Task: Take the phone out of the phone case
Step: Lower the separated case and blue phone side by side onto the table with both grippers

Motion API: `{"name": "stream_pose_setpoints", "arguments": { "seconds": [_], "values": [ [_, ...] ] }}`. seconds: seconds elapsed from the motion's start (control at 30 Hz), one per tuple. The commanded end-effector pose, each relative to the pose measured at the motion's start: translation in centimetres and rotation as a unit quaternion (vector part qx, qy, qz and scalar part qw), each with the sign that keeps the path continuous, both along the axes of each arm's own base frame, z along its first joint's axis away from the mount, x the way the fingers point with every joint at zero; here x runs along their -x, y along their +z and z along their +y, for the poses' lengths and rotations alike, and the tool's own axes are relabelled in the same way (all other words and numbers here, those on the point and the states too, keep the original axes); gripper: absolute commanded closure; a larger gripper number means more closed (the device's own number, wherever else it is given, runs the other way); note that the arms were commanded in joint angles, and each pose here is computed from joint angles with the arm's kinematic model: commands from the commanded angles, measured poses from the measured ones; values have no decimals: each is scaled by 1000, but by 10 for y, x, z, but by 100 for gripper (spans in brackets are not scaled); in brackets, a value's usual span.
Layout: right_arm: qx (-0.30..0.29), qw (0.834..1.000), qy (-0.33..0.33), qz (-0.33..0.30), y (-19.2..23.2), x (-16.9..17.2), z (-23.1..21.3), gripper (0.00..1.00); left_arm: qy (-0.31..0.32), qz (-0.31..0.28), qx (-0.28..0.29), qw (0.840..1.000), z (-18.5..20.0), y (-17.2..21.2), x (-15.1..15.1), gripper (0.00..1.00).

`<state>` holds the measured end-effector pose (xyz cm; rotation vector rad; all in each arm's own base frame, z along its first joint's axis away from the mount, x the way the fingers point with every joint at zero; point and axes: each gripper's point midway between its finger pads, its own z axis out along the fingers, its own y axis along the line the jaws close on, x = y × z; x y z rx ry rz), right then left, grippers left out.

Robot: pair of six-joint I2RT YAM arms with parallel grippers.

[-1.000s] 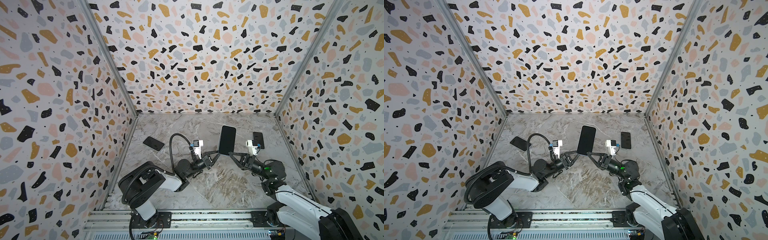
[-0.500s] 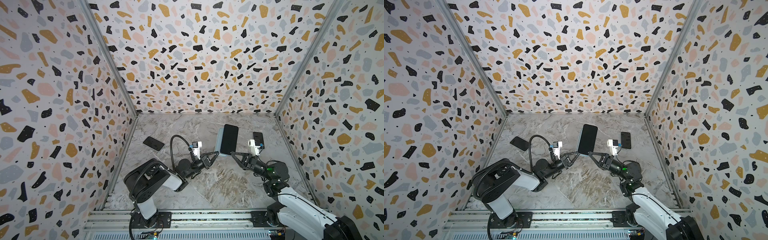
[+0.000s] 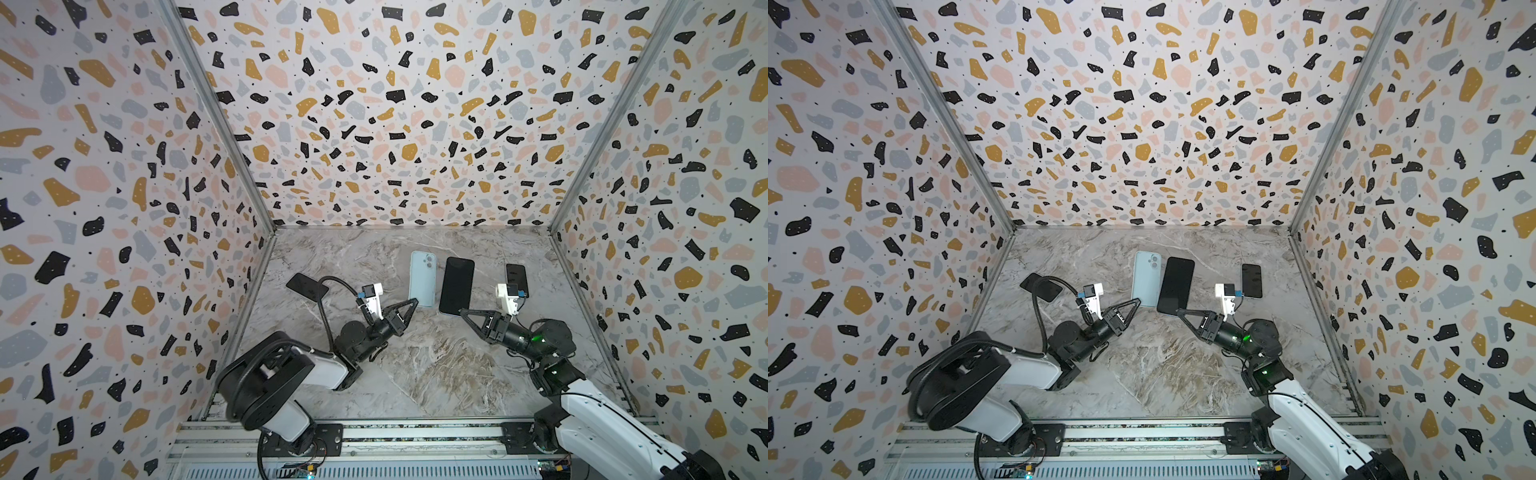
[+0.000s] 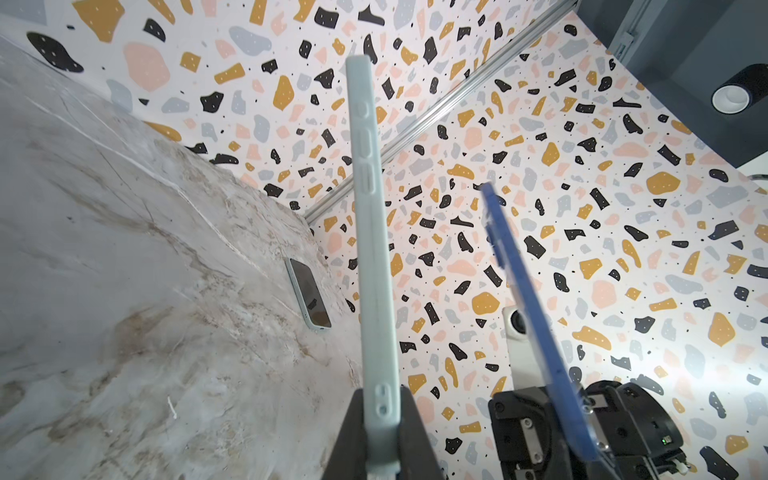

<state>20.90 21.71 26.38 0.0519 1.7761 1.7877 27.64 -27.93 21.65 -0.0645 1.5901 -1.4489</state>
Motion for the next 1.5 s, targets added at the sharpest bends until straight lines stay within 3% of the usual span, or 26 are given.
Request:
{"name": "stream_pose_setpoints", "arguments": {
  "seconds": [0.0,0.17,0.4,0.6,1.47],
  "values": [
    [31,998,-22,-47,14,-3,-3,100,59,33,-76,995,18,-17,-10,100],
    [74,997,-33,-18,-15,-7,-4,100,79,89,-133,984,36,-36,-1,100],
    [118,992,-32,18,-51,-7,3,100,57,148,-133,978,41,-72,16,100],
    [140,989,-19,45,-79,-3,12,100,13,171,-123,977,31,-88,27,100],
    [180,978,18,100,-152,-17,49,100,22,233,-120,965,31,-143,46,98]
  ]
}}
